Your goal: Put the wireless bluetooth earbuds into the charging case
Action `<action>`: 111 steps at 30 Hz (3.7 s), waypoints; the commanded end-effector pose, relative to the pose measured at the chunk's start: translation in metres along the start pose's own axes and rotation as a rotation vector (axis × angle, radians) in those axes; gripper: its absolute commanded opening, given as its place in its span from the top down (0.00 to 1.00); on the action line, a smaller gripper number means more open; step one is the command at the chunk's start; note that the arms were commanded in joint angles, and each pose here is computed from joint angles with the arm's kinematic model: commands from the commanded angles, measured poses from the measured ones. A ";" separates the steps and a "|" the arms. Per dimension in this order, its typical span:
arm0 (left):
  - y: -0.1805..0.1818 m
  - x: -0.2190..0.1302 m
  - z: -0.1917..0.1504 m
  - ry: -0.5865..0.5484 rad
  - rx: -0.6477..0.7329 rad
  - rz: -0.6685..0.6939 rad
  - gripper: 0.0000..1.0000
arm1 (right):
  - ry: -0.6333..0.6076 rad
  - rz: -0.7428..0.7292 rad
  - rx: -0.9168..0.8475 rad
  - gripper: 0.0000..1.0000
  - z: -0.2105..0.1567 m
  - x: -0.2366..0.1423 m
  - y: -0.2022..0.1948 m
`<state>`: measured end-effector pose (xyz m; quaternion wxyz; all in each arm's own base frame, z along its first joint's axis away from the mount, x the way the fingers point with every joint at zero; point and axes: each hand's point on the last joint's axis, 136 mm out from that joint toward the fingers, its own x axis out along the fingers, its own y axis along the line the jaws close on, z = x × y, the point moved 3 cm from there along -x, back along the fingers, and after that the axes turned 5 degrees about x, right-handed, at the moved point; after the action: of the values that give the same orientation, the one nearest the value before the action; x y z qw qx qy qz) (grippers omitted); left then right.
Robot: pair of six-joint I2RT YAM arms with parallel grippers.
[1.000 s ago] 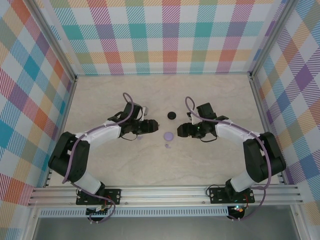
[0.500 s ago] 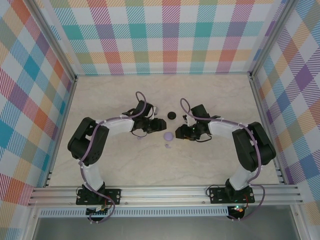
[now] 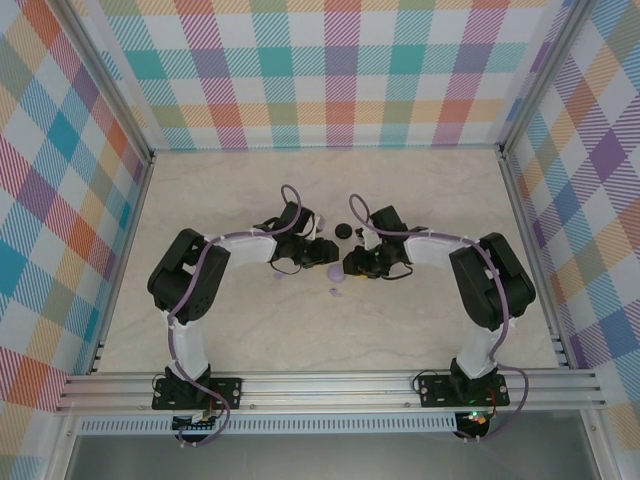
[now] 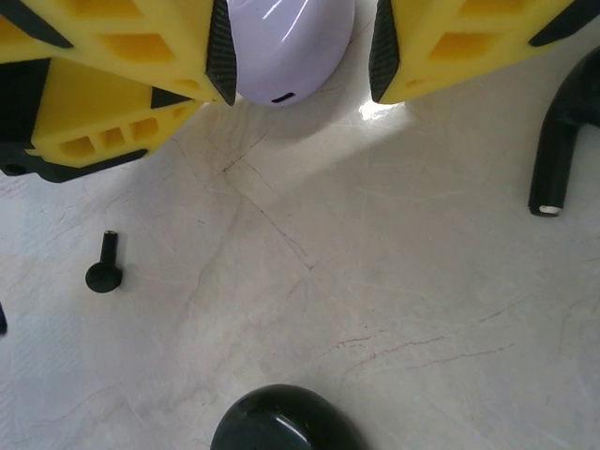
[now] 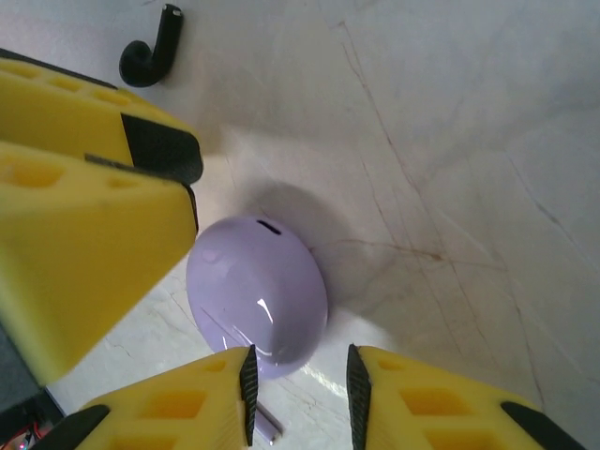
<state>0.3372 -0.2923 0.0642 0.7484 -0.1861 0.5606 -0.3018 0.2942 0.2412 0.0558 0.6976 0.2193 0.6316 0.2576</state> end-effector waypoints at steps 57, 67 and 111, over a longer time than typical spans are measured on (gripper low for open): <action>0.003 -0.003 -0.002 0.011 0.001 0.018 0.66 | 0.065 -0.063 0.011 0.81 -0.002 0.011 0.004; 0.010 -0.013 -0.029 0.026 -0.036 0.020 0.66 | 0.065 -0.081 0.003 0.81 0.014 0.018 0.007; 0.005 -0.011 -0.012 0.101 0.038 -0.076 0.53 | 0.112 0.062 0.029 0.74 -0.017 -0.002 0.024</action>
<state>0.3304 -0.2802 0.0663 0.7249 -0.1725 0.5775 -0.3337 0.2760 0.2489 0.0621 0.6602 0.2124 0.6743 0.2538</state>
